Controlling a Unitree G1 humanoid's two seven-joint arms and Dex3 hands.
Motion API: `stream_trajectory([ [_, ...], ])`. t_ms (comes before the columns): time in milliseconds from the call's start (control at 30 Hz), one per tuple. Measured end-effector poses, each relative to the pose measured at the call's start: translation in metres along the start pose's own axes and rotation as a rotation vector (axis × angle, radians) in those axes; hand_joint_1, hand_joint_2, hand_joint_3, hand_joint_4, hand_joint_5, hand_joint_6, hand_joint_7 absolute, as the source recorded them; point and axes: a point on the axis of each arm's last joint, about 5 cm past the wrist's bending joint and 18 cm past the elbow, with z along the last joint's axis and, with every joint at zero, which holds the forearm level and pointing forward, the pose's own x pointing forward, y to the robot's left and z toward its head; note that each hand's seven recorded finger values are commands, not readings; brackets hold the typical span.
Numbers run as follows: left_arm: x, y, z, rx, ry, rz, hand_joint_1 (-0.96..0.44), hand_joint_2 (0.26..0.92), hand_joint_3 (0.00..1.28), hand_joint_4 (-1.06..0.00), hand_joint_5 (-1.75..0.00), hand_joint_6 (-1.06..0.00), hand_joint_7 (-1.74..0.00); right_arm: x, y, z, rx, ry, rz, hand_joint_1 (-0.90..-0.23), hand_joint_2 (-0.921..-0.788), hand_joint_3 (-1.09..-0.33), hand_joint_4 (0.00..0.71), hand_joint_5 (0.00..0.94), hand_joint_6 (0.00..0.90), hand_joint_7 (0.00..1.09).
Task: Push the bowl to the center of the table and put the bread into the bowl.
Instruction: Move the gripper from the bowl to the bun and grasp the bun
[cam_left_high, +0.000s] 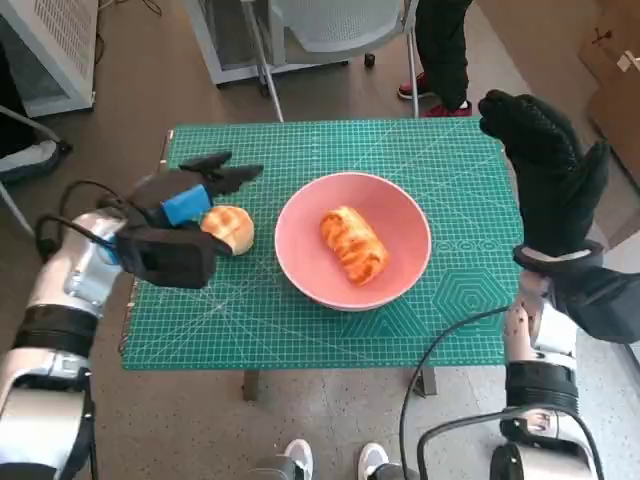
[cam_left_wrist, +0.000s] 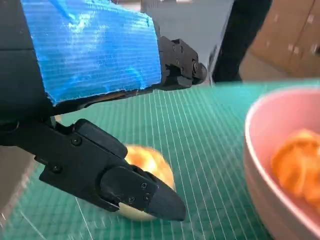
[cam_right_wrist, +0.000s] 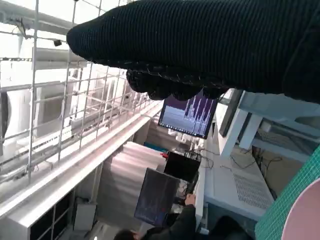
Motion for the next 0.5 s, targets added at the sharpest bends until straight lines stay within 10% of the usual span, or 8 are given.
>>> stream_trajectory([
  [500, 0.02, -0.019, 0.004, 0.054, 0.159, -0.089, -0.27, 0.781, 0.0, -0.24, -0.02, -0.41, -0.04, 0.0023, -0.01, 0.008, -0.04, -0.025, 0.002, -0.433, -0.921, -0.463, 0.356, 0.003, 0.494, 0.02],
])
